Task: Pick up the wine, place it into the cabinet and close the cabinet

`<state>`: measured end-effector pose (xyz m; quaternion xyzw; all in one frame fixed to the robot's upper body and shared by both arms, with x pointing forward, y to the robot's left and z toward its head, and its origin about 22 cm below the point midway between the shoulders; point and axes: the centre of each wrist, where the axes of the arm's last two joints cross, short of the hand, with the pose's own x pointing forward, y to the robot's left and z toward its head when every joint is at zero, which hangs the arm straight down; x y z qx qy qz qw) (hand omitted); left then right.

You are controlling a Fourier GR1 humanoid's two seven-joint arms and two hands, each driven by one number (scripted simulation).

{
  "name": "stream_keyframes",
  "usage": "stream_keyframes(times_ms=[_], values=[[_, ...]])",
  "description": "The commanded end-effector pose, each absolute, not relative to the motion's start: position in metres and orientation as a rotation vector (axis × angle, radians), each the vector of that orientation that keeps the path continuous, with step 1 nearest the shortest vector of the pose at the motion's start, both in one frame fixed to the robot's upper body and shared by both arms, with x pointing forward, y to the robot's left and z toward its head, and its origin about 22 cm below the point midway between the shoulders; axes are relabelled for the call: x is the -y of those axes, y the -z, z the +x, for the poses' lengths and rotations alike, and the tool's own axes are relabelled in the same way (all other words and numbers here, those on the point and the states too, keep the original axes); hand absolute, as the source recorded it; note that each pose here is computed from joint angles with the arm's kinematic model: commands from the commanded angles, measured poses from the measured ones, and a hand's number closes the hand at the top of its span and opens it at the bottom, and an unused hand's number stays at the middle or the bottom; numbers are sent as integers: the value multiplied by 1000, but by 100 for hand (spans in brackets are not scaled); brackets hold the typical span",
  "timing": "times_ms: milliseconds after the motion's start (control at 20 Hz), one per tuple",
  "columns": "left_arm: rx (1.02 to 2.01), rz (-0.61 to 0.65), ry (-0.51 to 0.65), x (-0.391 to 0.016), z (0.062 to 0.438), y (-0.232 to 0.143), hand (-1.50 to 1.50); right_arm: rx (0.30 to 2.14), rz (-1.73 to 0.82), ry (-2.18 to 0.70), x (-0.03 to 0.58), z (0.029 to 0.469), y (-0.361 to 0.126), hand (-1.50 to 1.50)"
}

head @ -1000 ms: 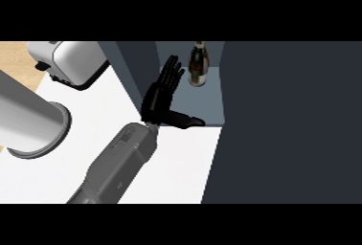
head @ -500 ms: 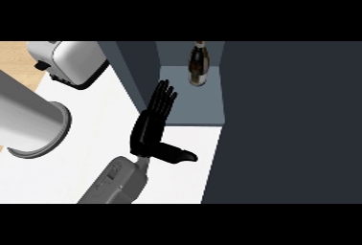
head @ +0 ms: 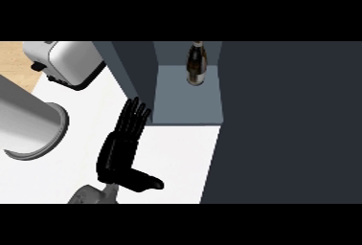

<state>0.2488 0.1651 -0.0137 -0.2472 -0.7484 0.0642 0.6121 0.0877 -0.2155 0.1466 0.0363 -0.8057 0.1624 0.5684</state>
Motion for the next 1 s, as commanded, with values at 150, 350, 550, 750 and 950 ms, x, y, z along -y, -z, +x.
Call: stream_keyframes(times_ms=[150, 350, 550, 750, 950], values=[[1775, -541, -150, -209, 228, 8, -150, 1818, 396, -471, 205, 66, -174, -150], [1808, -471, -159, -242, 233, 2, -150, 1785, 521, -630, 205, 54, -184, 150], [1840, -442, -147, -272, 224, -2, -150, 1767, 566, -652, 202, 57, -179, 150], [1831, -431, -129, -301, 225, -14, -150, 1809, 564, -645, 199, 51, -194, 150], [1854, -406, -142, -328, 229, -16, -150, 1800, 566, -655, 189, 55, -184, 150]])
